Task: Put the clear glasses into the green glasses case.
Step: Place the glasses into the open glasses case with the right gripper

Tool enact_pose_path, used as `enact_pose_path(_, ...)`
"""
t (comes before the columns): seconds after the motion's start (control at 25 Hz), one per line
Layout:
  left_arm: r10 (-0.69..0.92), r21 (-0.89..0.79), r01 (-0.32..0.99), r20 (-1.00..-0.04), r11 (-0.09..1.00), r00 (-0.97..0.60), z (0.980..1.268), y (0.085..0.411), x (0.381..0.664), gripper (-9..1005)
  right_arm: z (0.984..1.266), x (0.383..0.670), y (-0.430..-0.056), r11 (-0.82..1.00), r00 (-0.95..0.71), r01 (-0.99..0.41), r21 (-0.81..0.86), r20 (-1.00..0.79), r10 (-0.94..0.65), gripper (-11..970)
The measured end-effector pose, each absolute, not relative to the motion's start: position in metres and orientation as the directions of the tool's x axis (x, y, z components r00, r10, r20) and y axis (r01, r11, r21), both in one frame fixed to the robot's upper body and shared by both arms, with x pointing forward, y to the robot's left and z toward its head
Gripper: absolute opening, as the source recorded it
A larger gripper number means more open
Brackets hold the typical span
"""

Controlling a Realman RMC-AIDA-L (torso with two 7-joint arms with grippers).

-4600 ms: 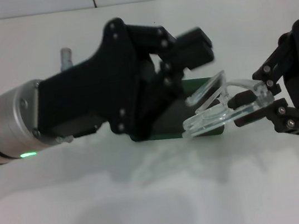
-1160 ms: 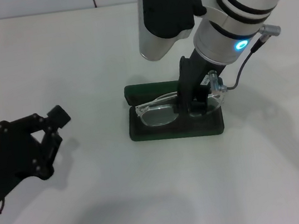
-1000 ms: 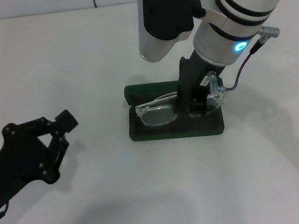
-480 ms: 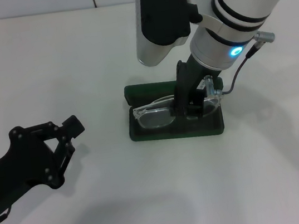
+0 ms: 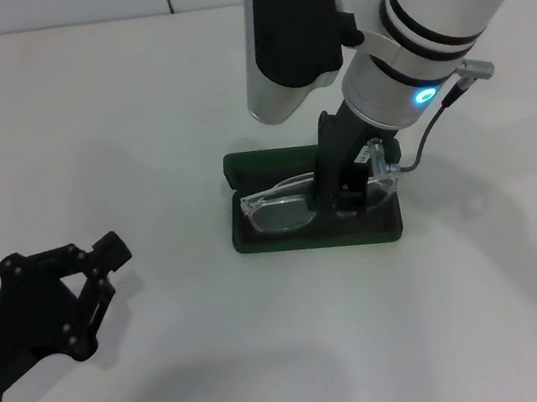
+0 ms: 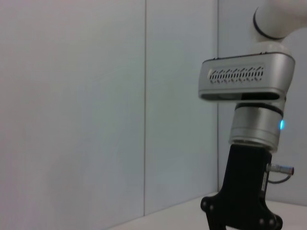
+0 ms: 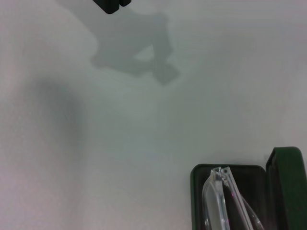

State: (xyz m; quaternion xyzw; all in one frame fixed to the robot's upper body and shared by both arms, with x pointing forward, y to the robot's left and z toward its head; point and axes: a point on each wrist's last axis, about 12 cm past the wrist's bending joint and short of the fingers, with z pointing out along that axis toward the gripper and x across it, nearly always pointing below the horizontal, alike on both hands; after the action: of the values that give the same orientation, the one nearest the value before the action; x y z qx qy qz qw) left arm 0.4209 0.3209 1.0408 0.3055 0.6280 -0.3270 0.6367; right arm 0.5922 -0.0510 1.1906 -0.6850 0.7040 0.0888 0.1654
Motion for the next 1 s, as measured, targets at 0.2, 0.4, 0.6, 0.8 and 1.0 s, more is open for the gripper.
enact_pose_path(0.2, -0.017, -0.03, 0.782, -1.0, 0.623, -0.025, 1.0353, 0.3224, 0.417, 55, 1.1895, 0.5931, -0.0504, 0.049, -0.007, -0.993, -0.106, -0.36, -0.933, 47)
enact_pose_path(0.4, -0.012, -0.029, 0.78, -1.0, 0.625, -0.027, 1.0341, 0.3211, 0.4173, 55, 1.1871, 0.5939, -0.0483, 0.058, -0.025, -0.995, -0.077, -0.369, -0.929, 47)
enact_pose_path(0.6, -0.011, -0.021, 0.781, -1.0, 0.624, -0.018, 1.0327, 0.3178, 0.4179, 55, 1.1849, 0.5939, -0.0485, 0.058, -0.027, -0.995, -0.075, -0.366, -0.93, 47)
enact_pose_path(0.8, -0.013, -0.022, 0.781, -1.0, 0.625, -0.018, 1.0323, 0.3168, 0.418, 55, 1.1842, 0.5937, -0.0491, 0.062, -0.031, -0.995, -0.072, -0.367, -0.93, 47)
enact_pose_path(1.0, -0.015, -0.023, 0.78, -1.0, 0.625, -0.017, 1.0322, 0.3164, 0.4179, 55, 1.1832, 0.5938, -0.0505, 0.07, -0.04, -0.995, -0.068, -0.369, -0.928, 47)
